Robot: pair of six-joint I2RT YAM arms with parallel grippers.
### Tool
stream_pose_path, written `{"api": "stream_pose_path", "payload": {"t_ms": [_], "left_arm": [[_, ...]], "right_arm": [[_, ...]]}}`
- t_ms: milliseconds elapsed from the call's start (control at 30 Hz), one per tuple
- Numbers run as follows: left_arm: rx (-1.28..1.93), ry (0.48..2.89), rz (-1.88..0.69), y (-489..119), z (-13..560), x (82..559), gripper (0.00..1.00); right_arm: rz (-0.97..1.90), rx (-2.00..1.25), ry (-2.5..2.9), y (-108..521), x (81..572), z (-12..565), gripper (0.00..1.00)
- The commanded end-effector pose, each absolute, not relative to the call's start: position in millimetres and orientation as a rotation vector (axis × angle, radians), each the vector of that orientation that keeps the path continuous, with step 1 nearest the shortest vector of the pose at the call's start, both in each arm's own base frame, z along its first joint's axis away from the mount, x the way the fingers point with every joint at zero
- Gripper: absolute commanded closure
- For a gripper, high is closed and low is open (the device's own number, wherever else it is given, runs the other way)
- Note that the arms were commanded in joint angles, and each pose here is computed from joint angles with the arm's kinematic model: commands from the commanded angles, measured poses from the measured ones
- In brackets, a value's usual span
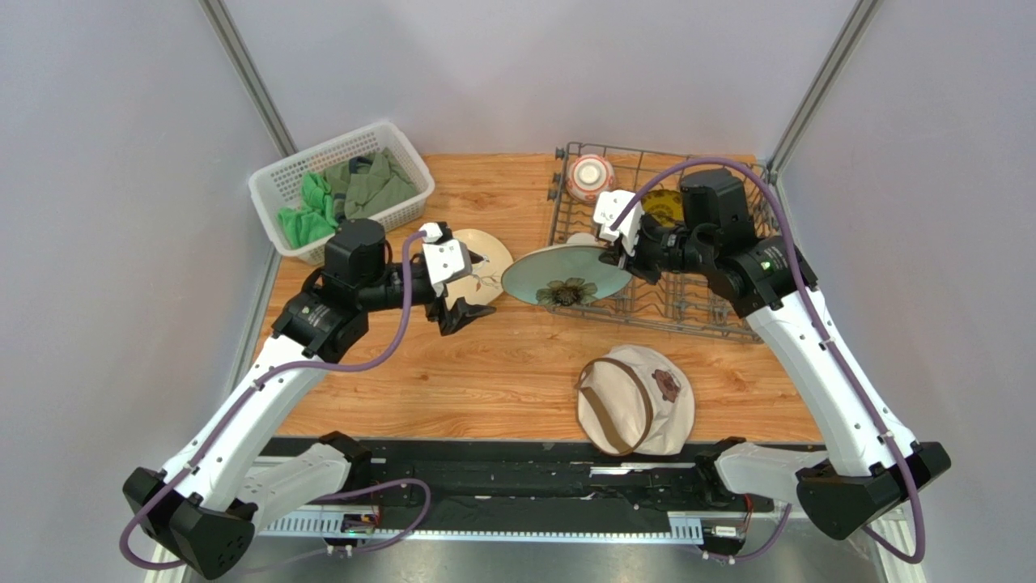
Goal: Unload the mixed dishes from the dish rack
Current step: Pick up the plate from the dish rack.
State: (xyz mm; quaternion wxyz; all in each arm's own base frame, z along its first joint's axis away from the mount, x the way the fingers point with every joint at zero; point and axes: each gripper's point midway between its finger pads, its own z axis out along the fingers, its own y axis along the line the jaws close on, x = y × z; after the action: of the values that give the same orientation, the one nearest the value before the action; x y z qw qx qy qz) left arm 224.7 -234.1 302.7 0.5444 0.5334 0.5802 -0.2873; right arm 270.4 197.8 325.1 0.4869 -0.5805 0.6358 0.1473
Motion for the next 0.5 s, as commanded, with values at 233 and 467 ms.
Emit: {"api": "stream_pose_path", "payload": {"t_ms": [233, 467], "left_arm": [[1.308, 1.326, -0.780, -260.6, 306.8, 223.4, 0.12], [1.310, 1.344, -0.792, -263.3, 301.8, 225.0, 0.47]], "right_arm": [[0.487, -1.385, 1.320, 248.9, 250.5, 368.4, 0.97], [0.512, -1.397, 1.313, 262.5, 249.8, 363.6, 0.97]]}}
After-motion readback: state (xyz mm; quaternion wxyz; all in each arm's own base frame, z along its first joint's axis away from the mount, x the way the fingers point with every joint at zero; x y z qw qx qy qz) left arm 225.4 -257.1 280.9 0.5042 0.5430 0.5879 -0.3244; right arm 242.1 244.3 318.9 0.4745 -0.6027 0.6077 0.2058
